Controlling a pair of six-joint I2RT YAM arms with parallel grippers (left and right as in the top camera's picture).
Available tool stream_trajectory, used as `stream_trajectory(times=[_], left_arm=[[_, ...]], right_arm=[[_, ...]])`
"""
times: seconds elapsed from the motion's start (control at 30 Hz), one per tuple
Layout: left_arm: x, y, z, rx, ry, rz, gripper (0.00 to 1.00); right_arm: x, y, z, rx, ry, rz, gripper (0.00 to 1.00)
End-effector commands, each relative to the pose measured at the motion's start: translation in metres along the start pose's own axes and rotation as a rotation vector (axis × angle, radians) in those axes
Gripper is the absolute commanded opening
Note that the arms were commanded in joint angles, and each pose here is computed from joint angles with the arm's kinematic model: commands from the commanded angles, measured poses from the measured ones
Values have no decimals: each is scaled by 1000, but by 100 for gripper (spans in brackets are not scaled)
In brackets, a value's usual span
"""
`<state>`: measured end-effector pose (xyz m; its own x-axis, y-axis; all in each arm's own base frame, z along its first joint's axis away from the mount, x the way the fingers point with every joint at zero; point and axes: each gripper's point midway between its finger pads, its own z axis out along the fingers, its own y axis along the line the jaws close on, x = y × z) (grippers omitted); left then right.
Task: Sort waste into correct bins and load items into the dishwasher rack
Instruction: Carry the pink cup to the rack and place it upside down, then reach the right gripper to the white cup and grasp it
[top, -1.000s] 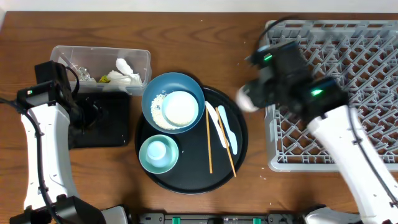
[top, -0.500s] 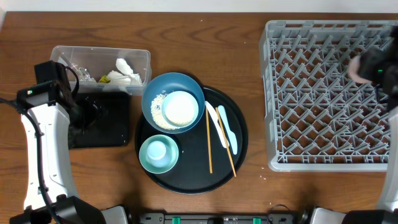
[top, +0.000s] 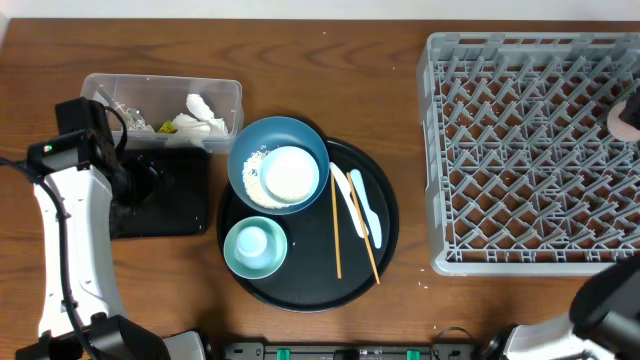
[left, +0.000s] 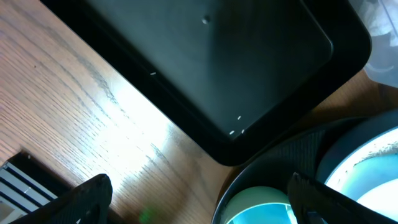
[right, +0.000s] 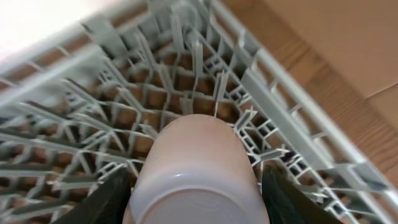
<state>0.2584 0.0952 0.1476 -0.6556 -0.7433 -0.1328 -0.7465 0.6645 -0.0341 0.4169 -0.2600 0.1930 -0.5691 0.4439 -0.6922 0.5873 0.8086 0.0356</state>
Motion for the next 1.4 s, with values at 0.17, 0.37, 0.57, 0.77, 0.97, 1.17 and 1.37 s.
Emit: stream_trajectory(times=[0.17,0.37,0.57,0.77,0.97,1.17,1.37], left_arm=[[2,3,2,-13,5,-6,92],[2,3,2,-13,5,-6,91],[2,3,2,-13,5,-5,92],[2,3,2,-13,6,2,92],[2,3,2,-13,6,13,92],[2,3,2,-13,5,13,97],[2,3,2,-13,5,13,98]], right_arm=[[-20,-18,35,28,-47,71,27],[-4,-20,53,35,4,71,29],[3,-17,60,8,30,69,99],[-6,23,42,-222,12,20,99],[-18,71,-12,-375,-24,-39,99],[26,151,-81,-503,73,-257,99],[117,249,-145,-682,263,-506,99]])
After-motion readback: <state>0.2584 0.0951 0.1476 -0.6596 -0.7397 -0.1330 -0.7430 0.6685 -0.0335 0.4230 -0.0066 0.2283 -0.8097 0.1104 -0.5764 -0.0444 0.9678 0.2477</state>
